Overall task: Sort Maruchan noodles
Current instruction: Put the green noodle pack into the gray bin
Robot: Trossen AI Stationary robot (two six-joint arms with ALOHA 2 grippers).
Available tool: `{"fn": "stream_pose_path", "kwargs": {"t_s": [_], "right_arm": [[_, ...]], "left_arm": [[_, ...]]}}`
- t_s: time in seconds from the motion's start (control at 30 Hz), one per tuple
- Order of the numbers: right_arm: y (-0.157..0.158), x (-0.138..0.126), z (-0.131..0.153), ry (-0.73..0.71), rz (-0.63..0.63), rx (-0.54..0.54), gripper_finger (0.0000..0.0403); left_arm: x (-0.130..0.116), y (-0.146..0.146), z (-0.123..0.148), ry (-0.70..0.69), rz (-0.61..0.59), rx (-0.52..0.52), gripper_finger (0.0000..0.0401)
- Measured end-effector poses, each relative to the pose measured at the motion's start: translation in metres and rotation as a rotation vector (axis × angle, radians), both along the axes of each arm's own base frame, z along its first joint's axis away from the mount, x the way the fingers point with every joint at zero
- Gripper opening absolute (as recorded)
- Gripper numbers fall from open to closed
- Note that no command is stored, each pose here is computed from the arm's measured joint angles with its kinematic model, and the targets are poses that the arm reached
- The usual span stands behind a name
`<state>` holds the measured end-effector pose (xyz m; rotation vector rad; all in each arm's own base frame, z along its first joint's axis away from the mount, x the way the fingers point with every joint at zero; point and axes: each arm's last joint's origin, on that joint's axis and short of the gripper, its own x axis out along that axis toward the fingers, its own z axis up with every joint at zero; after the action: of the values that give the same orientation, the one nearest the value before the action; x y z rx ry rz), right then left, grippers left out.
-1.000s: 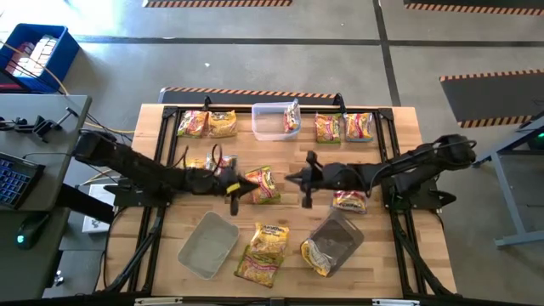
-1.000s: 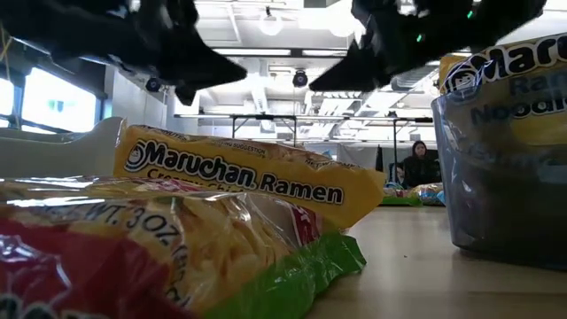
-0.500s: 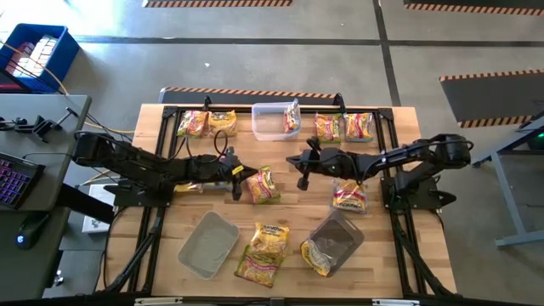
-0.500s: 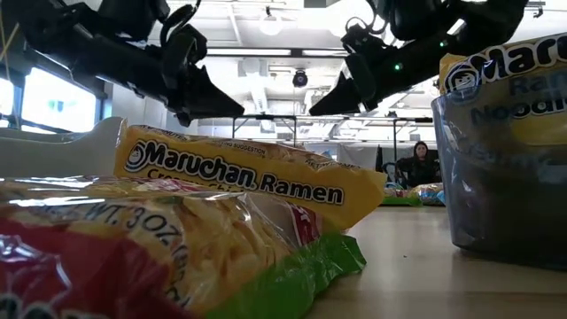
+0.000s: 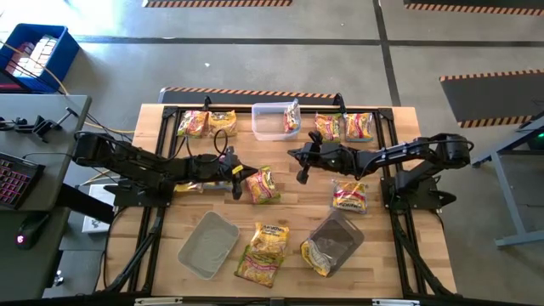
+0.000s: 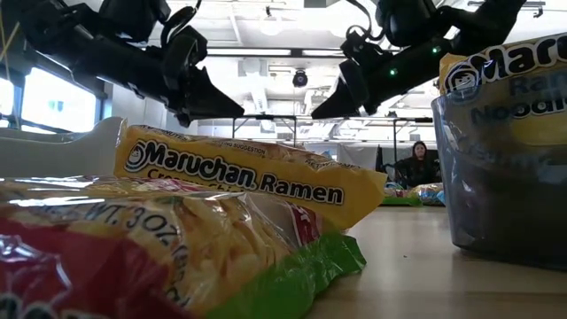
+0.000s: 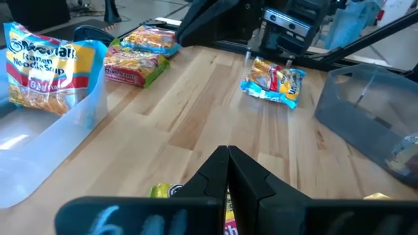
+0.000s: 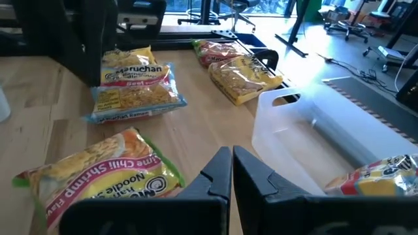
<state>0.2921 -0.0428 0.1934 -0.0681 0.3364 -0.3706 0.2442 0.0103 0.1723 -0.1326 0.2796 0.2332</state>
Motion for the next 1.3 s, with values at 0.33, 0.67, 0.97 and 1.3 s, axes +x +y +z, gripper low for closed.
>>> {"fn": "stream_pose_path", "kwargs": {"t_s": [0.33, 0.67, 0.97, 1.3], "right_arm": [[0.0001, -0.0005, -0.0017, 0.010, -0.007, 0.021, 0.0000], [0.0001, -0.0005, -0.0017, 0.009, -0.007, 0.022, 0.0000], [0.0024, -0.0009, -0.0051, 0.020, 0.044, 0.114, 0.0000], [0.0024, -0.0010, -0.0053, 0.022, 0.044, 0.114, 0.0000]], "left_arm": [[-0.0001, 0.0021, 0.0000, 0.001, 0.007, 0.005, 0.0003], [0.0000, 0.0013, 0.0000, 0.000, 0.007, -0.005, 0.0003], [-0.0007, 0.0012, -0.0025, 0.025, 0.009, -0.021, 0.0003], [-0.0019, 0.0012, -0.0058, 0.061, 0.009, -0.022, 0.0003]]}}
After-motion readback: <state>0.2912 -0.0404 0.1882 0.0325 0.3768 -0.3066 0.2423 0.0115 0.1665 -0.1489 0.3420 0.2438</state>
